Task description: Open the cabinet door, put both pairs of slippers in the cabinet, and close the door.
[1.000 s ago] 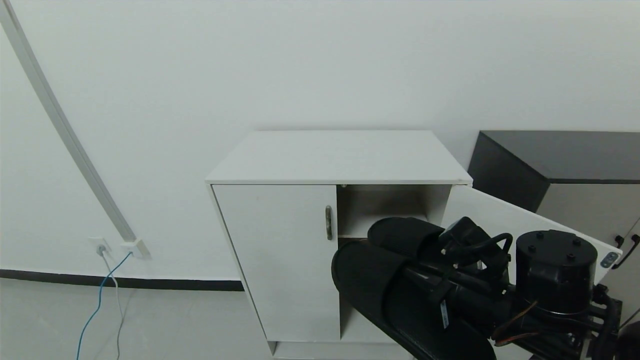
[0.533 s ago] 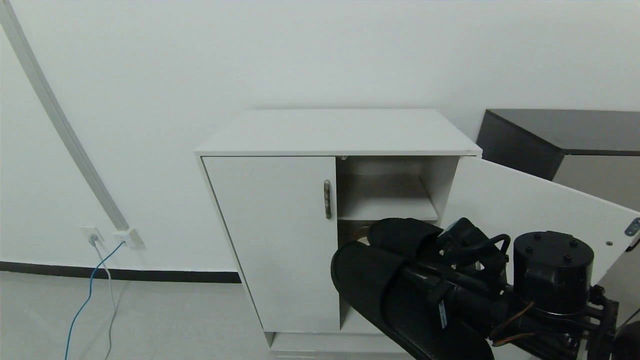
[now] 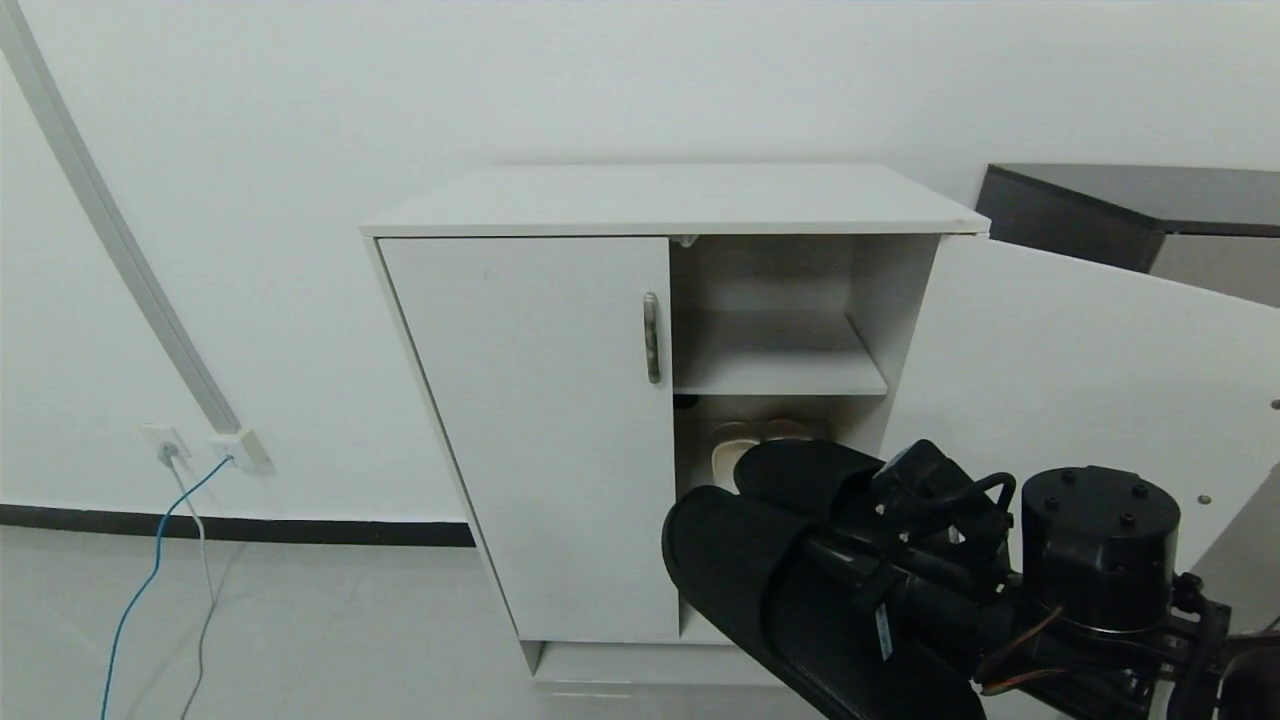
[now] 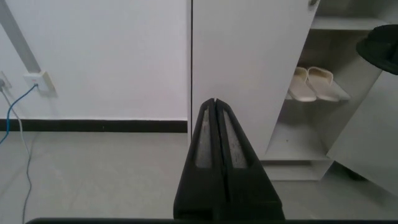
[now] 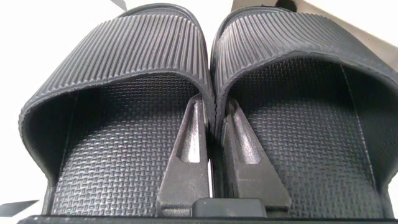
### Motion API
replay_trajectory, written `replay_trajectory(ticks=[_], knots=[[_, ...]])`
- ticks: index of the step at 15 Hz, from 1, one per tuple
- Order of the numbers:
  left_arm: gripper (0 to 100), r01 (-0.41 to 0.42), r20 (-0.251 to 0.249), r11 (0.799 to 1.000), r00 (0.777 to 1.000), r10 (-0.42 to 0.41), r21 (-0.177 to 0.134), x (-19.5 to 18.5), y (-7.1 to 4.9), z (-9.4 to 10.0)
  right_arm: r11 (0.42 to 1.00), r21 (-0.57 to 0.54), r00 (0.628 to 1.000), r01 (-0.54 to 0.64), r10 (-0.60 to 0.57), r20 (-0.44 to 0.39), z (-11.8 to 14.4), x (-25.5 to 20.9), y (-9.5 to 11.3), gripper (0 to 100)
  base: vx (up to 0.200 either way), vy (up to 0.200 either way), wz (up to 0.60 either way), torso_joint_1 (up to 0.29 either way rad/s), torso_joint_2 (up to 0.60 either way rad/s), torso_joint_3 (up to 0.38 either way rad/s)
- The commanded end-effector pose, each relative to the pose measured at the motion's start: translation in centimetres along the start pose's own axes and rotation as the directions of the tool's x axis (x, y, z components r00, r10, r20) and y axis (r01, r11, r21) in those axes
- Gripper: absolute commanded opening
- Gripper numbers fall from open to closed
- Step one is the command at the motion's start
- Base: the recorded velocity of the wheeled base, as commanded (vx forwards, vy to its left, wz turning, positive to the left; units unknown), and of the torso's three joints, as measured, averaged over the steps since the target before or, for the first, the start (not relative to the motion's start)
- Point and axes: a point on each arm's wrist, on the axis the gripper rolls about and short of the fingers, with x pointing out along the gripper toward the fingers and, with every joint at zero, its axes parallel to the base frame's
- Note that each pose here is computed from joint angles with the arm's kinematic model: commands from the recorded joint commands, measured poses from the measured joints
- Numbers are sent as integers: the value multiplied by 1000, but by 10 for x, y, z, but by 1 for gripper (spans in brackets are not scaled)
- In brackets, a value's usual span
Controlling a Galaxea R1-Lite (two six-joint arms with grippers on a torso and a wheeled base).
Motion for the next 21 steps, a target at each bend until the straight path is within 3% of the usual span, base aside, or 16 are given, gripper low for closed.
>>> replay_trajectory(ticks=[1,6,21], knots=[[0,-1,-1,1000,1000,1,0,0,0,0,1000,0,1000,-1,1,-2,-1,0,0,0,0,0,0,-71,456,364],[0,-1,-1,1000,1000,1,0,0,0,0,1000,-1,1000,-1,1,-4,-1,1,0,0,0,0,0,-31,398,358],[0,-1,-1,1000,1000,1,0,0,0,0,1000,-4,1000,1,-1,8,-2,1,3,0,0,0,0,-2,31,20]])
